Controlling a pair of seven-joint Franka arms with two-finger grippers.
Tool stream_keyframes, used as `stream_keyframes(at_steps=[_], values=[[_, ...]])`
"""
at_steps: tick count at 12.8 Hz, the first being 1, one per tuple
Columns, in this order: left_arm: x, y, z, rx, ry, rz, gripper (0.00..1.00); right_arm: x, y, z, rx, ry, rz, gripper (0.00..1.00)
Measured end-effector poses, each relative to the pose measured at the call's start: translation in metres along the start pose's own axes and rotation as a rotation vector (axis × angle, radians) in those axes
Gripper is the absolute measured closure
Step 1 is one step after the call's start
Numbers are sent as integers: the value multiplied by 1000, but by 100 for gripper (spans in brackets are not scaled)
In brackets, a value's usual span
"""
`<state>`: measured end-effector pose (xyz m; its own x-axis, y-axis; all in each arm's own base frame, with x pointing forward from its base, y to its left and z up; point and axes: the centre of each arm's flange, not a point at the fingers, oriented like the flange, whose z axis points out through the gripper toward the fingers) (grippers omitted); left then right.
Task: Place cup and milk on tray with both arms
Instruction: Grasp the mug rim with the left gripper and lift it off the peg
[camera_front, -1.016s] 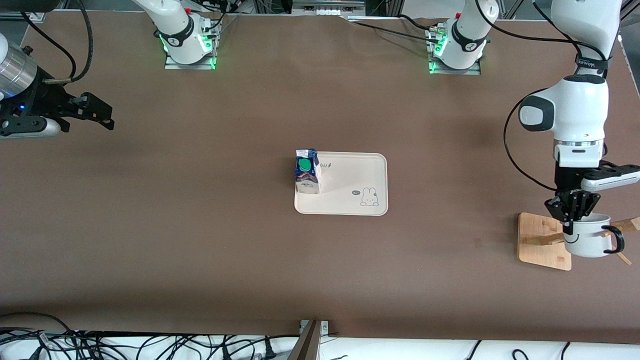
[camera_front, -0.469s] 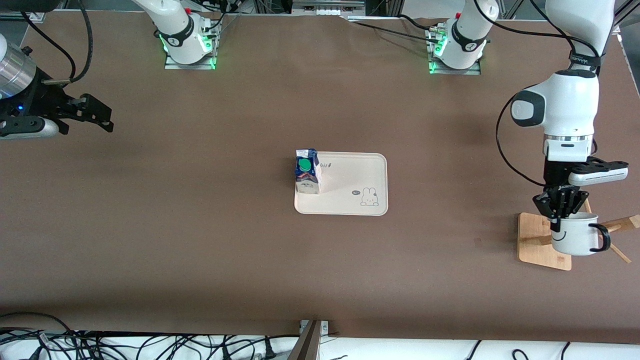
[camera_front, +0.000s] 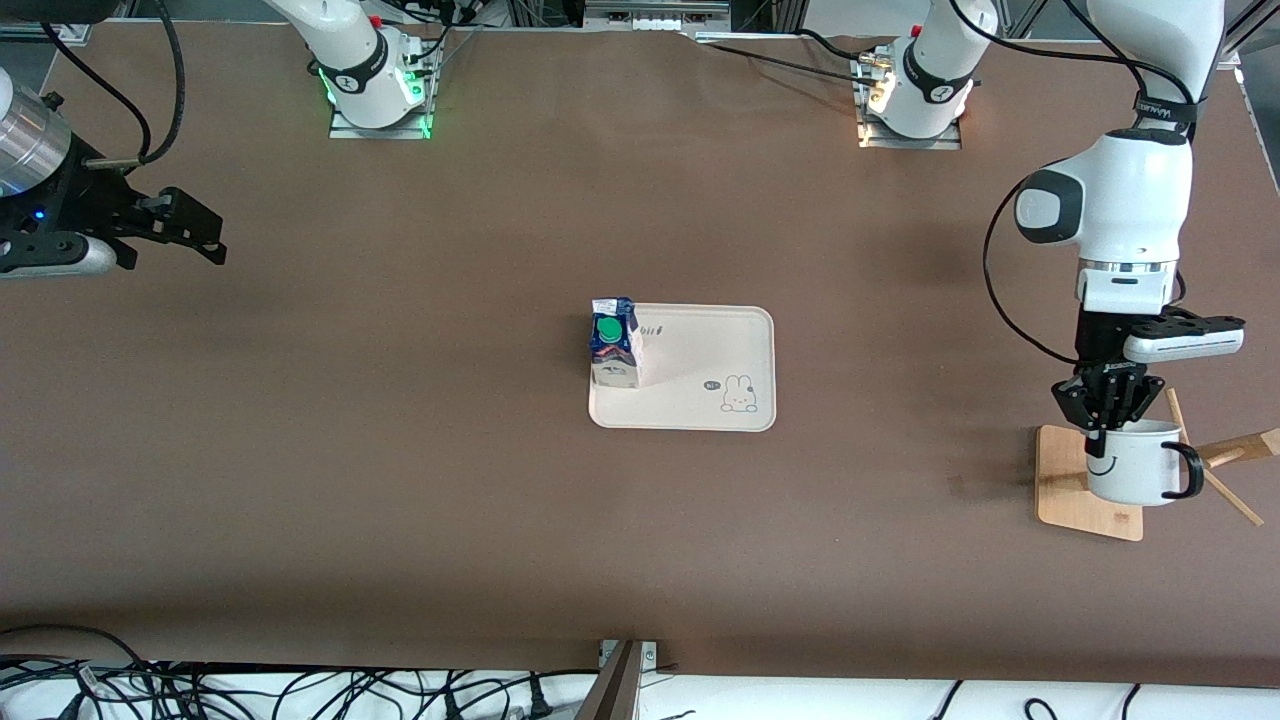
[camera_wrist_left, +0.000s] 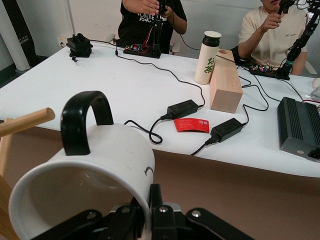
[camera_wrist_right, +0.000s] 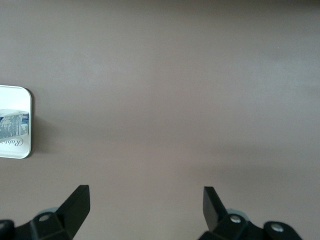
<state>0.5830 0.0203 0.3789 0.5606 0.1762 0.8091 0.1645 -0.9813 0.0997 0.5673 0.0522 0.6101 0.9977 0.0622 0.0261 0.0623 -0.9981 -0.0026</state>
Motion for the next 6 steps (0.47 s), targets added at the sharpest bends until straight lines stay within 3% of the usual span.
stream_keyframes(at_steps=[4, 6], values=[[-3, 10, 0, -26, -50, 242, 93, 0, 0, 0, 0, 0, 1, 0], [-9, 15, 2, -60, -164, 274, 93, 0, 0, 0, 0, 0, 1, 0]])
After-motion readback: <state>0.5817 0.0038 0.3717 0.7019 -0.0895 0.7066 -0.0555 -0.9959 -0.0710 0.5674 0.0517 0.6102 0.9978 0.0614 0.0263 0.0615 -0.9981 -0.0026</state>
